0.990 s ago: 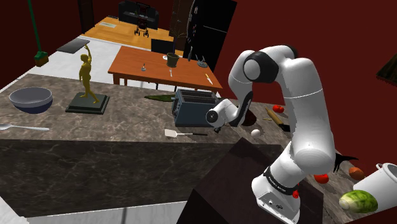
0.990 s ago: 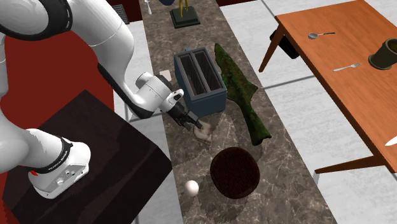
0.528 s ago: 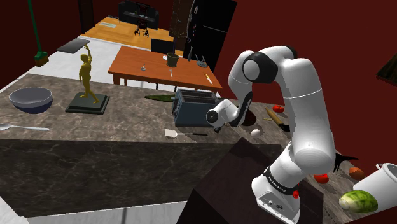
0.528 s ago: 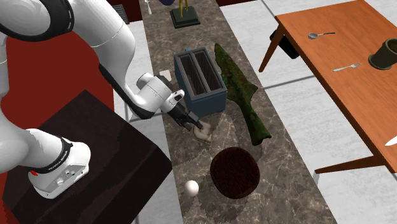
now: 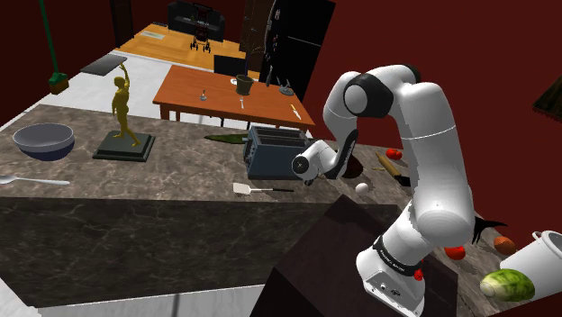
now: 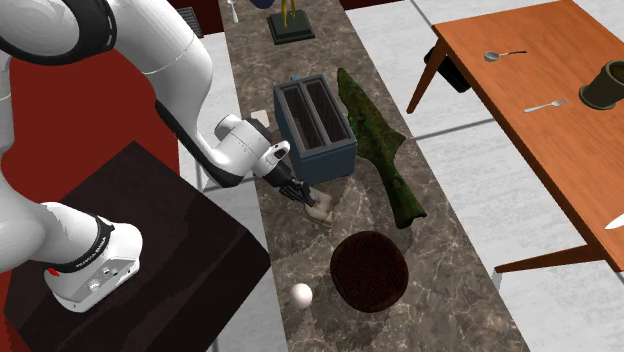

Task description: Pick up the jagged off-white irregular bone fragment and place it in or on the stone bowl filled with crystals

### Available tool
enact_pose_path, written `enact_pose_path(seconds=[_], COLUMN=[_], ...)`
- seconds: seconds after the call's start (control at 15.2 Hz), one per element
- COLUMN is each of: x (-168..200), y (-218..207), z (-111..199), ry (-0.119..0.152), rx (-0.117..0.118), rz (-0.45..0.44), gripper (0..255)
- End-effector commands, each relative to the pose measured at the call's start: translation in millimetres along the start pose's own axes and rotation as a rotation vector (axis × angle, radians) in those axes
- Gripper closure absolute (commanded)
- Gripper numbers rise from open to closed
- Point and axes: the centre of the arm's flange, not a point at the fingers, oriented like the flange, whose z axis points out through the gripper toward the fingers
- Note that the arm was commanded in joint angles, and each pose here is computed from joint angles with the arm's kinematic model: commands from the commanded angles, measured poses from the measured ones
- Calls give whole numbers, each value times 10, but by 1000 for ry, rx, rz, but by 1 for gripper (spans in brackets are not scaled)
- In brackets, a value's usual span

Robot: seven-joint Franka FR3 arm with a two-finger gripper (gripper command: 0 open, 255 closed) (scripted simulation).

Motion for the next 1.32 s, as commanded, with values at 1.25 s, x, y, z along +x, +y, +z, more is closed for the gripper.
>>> enact_pose_path(seconds=[1.25], x=[-117], y=[755], z=[-562], ry=[-1], rx=[1], rz=[-1], gripper=[255])
